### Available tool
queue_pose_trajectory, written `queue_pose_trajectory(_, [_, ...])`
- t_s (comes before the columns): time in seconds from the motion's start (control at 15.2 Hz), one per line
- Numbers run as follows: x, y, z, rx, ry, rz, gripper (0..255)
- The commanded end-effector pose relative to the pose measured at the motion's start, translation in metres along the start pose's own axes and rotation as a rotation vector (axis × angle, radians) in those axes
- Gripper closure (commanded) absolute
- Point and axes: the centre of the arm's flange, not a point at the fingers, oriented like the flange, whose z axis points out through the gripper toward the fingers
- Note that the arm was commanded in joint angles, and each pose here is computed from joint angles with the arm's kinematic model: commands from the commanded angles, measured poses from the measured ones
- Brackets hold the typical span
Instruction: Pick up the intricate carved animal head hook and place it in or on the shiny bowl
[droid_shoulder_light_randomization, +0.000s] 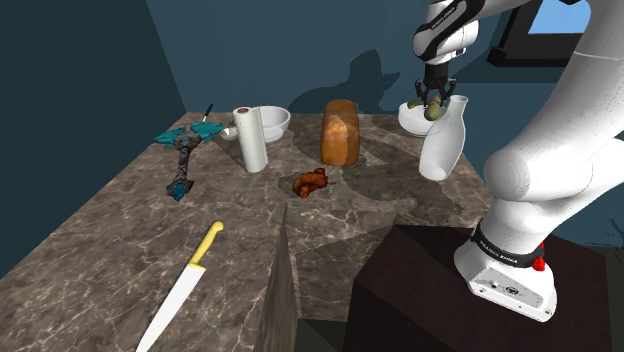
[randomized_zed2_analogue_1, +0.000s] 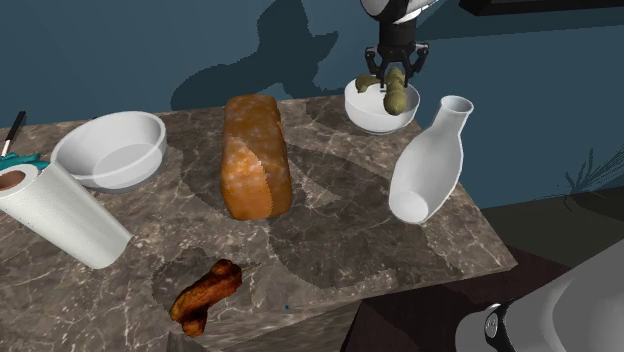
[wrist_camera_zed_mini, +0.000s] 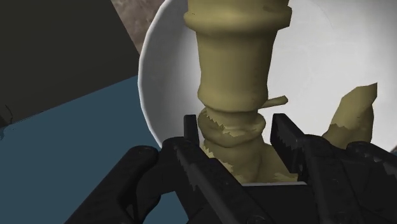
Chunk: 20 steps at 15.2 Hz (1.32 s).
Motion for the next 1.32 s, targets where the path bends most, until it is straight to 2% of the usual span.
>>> queue_pose_trajectory(0.0, [-0.003,-0.003,0.003,-0.004,-0.009,-0.006,255])
queue_pose_trajectory(0.07, [-0.003,-0.003,0.003,-0.004,-0.009,-0.006,255])
queue_pose_trajectory(0.13, [-0.003,-0.003,0.003,-0.004,-0.009,-0.006,0])
queue_pose_trajectory(0.46, [-0.003,-0.003,0.003,-0.004,-0.009,-0.006,0])
queue_pose_trajectory(0.73, [-0.002,-0.003,-0.047,-0.004,-0.009,-0.006,0])
queue_pose_trajectory(1.25, [-0.002,-0.003,-0.047,-0.004,-0.009,-0.006,0])
